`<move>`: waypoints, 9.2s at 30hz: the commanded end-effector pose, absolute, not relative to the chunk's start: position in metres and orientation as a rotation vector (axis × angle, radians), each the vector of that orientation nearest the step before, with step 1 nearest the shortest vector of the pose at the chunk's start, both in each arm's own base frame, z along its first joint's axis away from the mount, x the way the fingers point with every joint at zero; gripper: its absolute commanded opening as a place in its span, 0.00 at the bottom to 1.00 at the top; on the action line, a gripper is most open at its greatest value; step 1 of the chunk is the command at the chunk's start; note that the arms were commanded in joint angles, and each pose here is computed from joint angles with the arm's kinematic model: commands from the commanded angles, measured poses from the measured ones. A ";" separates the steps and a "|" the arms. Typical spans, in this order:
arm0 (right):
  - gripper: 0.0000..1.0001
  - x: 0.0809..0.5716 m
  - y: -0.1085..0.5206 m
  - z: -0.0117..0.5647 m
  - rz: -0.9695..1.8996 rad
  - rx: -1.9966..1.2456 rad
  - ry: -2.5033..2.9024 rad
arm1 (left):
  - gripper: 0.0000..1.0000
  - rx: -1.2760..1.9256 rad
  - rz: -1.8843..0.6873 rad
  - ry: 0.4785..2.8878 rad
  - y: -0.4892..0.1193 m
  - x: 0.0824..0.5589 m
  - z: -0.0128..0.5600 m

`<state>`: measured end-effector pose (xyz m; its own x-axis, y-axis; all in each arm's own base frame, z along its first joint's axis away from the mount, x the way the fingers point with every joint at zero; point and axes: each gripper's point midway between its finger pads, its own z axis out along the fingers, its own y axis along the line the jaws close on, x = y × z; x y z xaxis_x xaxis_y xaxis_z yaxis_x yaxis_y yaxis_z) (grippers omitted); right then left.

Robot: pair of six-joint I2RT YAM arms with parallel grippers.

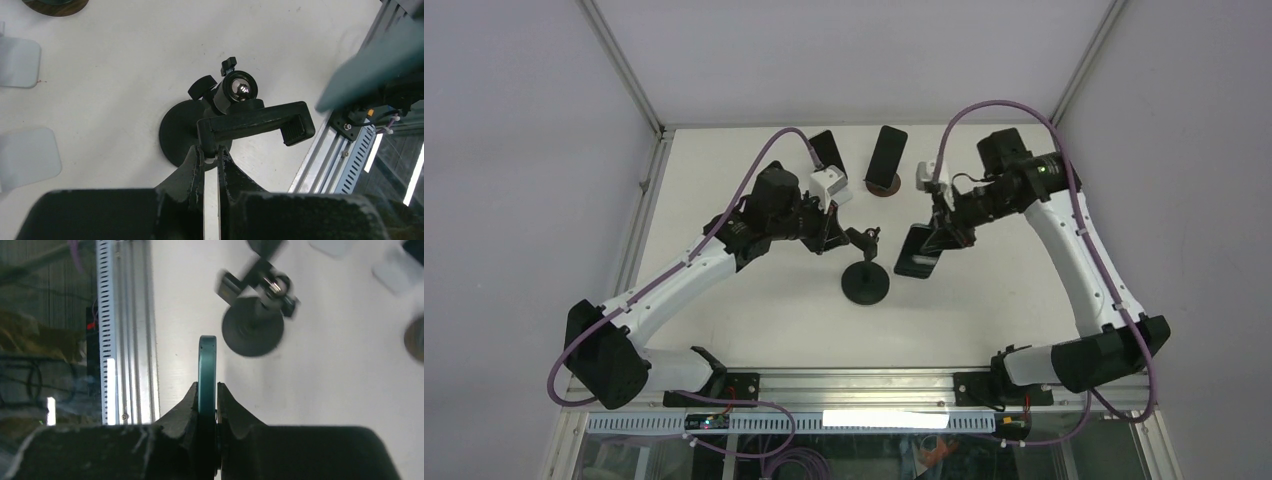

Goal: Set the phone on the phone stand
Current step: Install the phone on the phone stand.

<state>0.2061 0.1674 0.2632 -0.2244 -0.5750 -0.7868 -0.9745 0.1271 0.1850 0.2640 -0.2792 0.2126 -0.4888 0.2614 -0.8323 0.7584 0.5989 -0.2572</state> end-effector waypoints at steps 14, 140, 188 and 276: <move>0.00 0.155 0.303 0.295 0.941 -2.065 1.034 | 0.00 0.897 -0.936 1.842 -0.314 0.254 0.260; 0.00 0.213 0.174 0.332 0.861 -1.317 1.791 | 0.44 -0.102 -0.346 1.831 -0.325 0.253 0.236; 0.00 0.136 0.221 0.324 1.042 -1.954 1.028 | 0.00 0.423 -0.702 1.631 -0.352 0.249 0.271; 0.00 0.153 0.226 0.274 0.973 -2.058 1.200 | 0.00 0.562 -0.710 1.653 -0.363 0.241 0.272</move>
